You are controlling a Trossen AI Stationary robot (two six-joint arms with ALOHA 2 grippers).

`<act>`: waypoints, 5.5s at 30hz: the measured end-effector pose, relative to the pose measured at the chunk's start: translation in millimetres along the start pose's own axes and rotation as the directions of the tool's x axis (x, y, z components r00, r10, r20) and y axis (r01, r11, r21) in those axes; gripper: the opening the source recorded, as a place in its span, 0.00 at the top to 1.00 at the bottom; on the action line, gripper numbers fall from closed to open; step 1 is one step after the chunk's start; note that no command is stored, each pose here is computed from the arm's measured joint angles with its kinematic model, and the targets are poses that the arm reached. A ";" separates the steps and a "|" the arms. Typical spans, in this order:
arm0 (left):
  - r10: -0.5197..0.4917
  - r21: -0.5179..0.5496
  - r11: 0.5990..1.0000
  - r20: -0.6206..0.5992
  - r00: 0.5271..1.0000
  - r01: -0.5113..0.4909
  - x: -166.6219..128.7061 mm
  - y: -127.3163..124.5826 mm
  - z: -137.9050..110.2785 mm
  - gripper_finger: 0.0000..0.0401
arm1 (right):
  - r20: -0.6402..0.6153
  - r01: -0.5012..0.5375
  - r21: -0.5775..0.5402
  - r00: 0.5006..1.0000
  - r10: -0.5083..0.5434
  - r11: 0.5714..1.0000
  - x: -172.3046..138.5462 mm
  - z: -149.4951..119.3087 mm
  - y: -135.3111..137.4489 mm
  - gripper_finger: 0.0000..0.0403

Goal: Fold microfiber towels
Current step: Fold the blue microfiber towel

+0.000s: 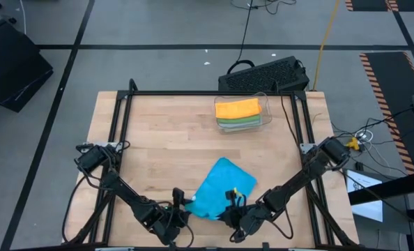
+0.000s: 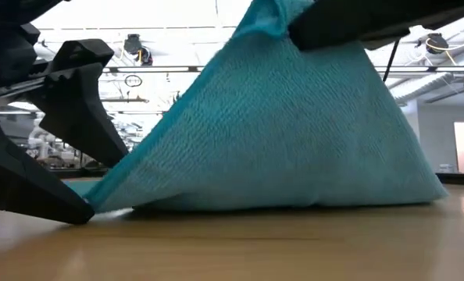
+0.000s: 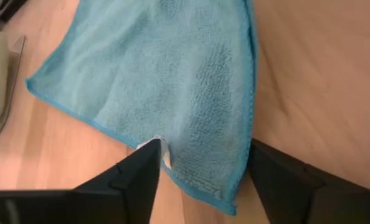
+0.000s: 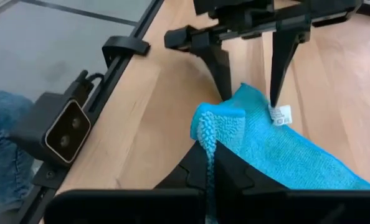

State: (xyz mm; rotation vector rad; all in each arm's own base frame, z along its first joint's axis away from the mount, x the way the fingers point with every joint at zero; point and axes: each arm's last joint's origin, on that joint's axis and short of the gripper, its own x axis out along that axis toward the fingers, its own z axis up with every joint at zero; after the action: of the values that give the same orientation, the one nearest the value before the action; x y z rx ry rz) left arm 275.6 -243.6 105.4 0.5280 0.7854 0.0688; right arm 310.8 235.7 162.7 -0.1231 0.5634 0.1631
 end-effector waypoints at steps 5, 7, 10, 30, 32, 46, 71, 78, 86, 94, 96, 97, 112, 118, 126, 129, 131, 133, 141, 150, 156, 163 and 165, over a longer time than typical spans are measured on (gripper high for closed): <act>0.001 -0.041 0.999 0.004 1.000 -0.001 0.0 -0.1 0.4 0.37 | 0.000 0.010 0.020 1.000 -0.010 1.000 -3.8 4.3 -4.1 1.00; -0.001 -0.048 0.999 0.012 1.000 0.002 0.1 -0.3 1.2 0.38 | -0.009 0.017 0.026 1.000 -0.017 1.000 -5.0 5.5 -7.2 1.00; -0.008 -0.057 0.998 0.016 1.000 0.009 -0.1 -0.7 1.7 0.39 | -0.010 0.023 0.028 1.000 -0.023 0.999 -3.9 5.8 -9.6 1.00; 0.041 -0.122 0.992 0.003 0.999 -0.040 7.0 -5.1 -4.5 0.76 | 0.013 0.034 0.057 0.999 -0.035 0.998 -13.2 18.0 -19.8 1.00; 0.042 -0.156 0.987 0.001 0.999 -0.041 7.0 -5.0 -5.1 0.82 | 0.011 0.035 0.058 0.999 -0.036 0.998 -16.0 19.6 -20.7 1.00; 0.023 -0.206 0.978 0.148 0.989 0.008 -35.9 9.3 56.7 0.99 | -0.020 0.012 -0.014 1.000 -0.012 1.000 -29.5 2.7 -2.7 1.00; -0.298 -0.475 0.818 0.134 0.945 0.325 -26.1 62.6 118.7 0.98 | 0.207 -0.145 0.193 0.973 0.104 0.970 -126.8 -58.4 -32.3 0.99; -0.308 -0.514 0.797 0.104 0.946 0.317 -21.3 67.9 116.6 0.98 | 0.214 -0.121 0.203 0.974 0.076 0.972 -114.6 -63.0 -35.9 0.99; -0.291 -0.625 0.759 -0.077 0.954 0.181 3.5 82.7 86.9 0.99 | 0.137 0.011 0.170 0.990 -0.035 0.985 -100.8 -64.6 -61.6 0.99; -0.316 -0.665 0.733 -0.149 0.937 0.142 26.5 94.9 62.8 0.95 | 0.032 0.104 0.300 0.992 -0.119 0.948 -93.0 -71.8 -80.6 0.99; -0.320 -0.657 0.740 -0.154 0.935 0.145 29.0 98.2 61.9 0.97 | 0.021 0.124 0.306 0.990 -0.137 0.944 -91.3 -72.1 -85.3 0.99; -0.320 -0.652 0.744 -0.152 0.935 0.148 30.3 100.2 62.0 0.98 | 0.017 0.133 0.309 0.989 -0.145 0.942 -90.6 -72.0 -87.5 0.99; -0.299 -0.657 0.745 -0.177 0.938 0.113 41.8 118.7 58.6 0.74 | -0.023 0.210 0.322 0.977 -0.214 0.923 -88.4 -75.3 -96.9 0.87; -0.280 -0.713 0.695 -0.147 0.949 0.095 32.7 134.7 64.1 0.64 | 0.010 0.235 0.323 0.968 -0.251 0.917 -93.7 -70.2 -99.3 0.62; -0.066 -0.685 0.725 0.026 0.997 0.066 -12.8 137.9 88.0 0.63 | 0.101 0.179 0.241 0.973 -0.208 0.954 -110.4 -54.6 -100.2 0.51; -0.014 -0.652 0.755 0.092 0.996 0.071 -13.6 125.5 94.5 0.63 | 0.158 0.093 0.208 0.979 -0.127 0.974 -102.8 -55.0 -95.8 0.57; 0.010 -0.642 0.762 0.133 0.991 0.079 -3.4 116.2 98.2 0.63 | 0.202 0.054 0.171 0.975 -0.089 0.984 -94.9 -62.1 -93.2 0.63; 0.025 -0.612 0.789 0.122 0.992 0.055 8.6 104.3 94.2 0.63 | 0.247 0.025 0.142 0.967 -0.060 0.989 -86.8 -68.3 -90.4 0.69; 0.015 -0.597 0.802 0.039 0.999 0.011 47.0 75.3 74.4 0.63 | 0.237 0.000 0.101 0.971 -0.024 0.995 -54.8 -92.0 -94.3 0.91; -0.013 -0.600 0.800 -0.072 0.997 -0.033 57.2 66.9 57.9 0.63 | 0.165 0.027 0.112 0.985 -0.046 0.993 -28.6 -119.3 -101.2 0.99; -0.058 -0.608 0.792 -0.159 0.986 -0.052 56.4 66.5 48.5 0.63 | 0.090 0.041 0.143 0.995 -0.054 0.989 -19.4 -137.5 -100.5 1.00; -0.073 -0.577 0.815 -0.191 0.979 -0.052 58.5 64.7 37.4 0.63 | 0.119 0.030 0.187 0.991 -0.053 0.982 -17.0 -138.3 -99.9 1.00; -0.083 -0.552 0.833 -0.197 0.977 -0.040 53.1 68.3 38.6 0.63 | 0.140 0.020 0.188 0.989 -0.048 0.982 -20.3 -132.2 -100.1 1.00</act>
State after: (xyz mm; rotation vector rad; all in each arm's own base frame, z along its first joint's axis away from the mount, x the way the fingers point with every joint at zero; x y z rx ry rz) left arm 349.1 -187.5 125.7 -0.0473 0.9342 0.3289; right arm 243.9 114.0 69.9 0.0611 0.4292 0.0844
